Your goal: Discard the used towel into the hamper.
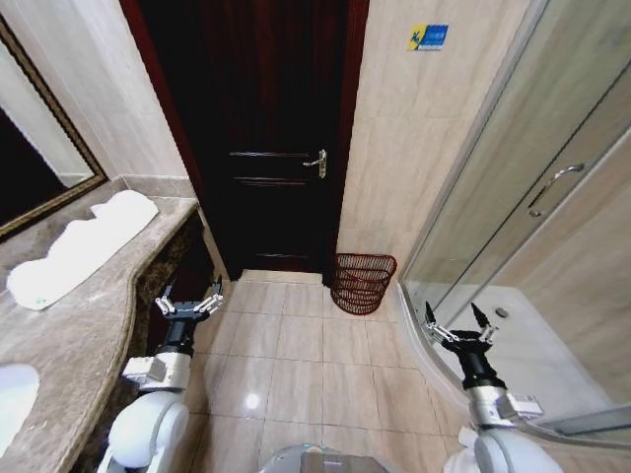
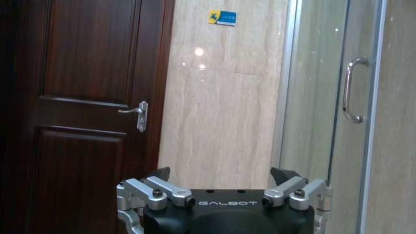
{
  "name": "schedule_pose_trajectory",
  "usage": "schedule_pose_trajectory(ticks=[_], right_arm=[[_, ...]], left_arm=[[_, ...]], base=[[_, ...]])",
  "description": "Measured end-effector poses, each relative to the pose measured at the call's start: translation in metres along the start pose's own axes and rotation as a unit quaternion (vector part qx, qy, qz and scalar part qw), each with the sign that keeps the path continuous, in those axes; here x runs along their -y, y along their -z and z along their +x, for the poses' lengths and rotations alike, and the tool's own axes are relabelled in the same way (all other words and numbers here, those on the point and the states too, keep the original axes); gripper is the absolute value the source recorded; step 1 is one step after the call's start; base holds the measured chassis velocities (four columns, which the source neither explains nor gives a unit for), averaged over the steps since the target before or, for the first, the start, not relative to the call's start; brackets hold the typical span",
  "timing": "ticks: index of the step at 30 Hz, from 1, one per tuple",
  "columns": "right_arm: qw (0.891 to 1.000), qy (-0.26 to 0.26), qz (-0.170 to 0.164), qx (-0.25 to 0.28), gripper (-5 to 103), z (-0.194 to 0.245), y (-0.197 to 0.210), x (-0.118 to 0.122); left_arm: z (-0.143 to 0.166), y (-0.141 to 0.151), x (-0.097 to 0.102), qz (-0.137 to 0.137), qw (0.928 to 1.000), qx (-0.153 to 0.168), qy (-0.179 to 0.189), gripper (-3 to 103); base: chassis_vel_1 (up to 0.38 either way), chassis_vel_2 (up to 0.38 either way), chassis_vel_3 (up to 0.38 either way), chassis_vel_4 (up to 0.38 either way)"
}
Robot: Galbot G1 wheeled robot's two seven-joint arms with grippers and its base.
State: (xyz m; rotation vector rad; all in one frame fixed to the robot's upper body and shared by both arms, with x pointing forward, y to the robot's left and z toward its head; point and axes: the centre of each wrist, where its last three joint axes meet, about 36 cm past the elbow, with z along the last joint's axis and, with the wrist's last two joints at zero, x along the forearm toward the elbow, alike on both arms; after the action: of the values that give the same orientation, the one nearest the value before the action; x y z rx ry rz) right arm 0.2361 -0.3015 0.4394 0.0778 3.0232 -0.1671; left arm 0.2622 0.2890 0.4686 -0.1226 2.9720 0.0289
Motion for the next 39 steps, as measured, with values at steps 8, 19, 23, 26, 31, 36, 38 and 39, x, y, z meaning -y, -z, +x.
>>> schedule_pose_trajectory(ticks=[8,19,23,26,31,36,38,39], right_arm=[[1.000,0.000,0.000,0.000,100,0.000,0.000,0.000],[1.000,0.000,0.000,0.000,100,0.000,0.000,0.000],[1.000,0.000,0.000,0.000,100,0.000,0.000,0.000],[1.000,0.000,0.000,0.000,100,0.000,0.000,0.000],[1.000,0.000,0.000,0.000,100,0.000,0.000,0.000],[1.000,0.000,0.000,0.000,100,0.000,0.000,0.000],[1.000,0.000,0.000,0.000,100,0.000,0.000,0.000],[1.000,0.000,0.000,0.000,100,0.000,0.000,0.000]], left_arm=[[0.000,-0.007,-0.002,-0.004,0.9999,-0.009,0.003,100],[-0.005,-0.028,-0.006,-0.015,0.9995,-0.022,0.015,100],[-0.006,-0.029,-0.009,-0.018,0.9994,-0.024,0.015,100],[-0.006,-0.030,-0.010,-0.017,0.9994,-0.026,0.015,100],[-0.008,-0.029,-0.008,-0.013,0.9994,-0.032,0.009,100],[-0.008,-0.030,-0.003,-0.009,0.9994,-0.033,0.005,100],[-0.008,-0.030,-0.002,-0.008,0.9994,-0.033,0.006,100],[-0.007,-0.030,-0.001,-0.007,0.9994,-0.033,0.006,100]], base=[[0.000,0.000,0.000,0.000],[0.000,0.000,0.000,0.000],[0.000,0.000,0.000,0.000],[0.000,0.000,0.000,0.000],[0.000,0.000,0.000,0.000],[0.000,0.000,0.000,0.000],[0.000,0.000,0.000,0.000],[0.000,0.000,0.000,0.000]])
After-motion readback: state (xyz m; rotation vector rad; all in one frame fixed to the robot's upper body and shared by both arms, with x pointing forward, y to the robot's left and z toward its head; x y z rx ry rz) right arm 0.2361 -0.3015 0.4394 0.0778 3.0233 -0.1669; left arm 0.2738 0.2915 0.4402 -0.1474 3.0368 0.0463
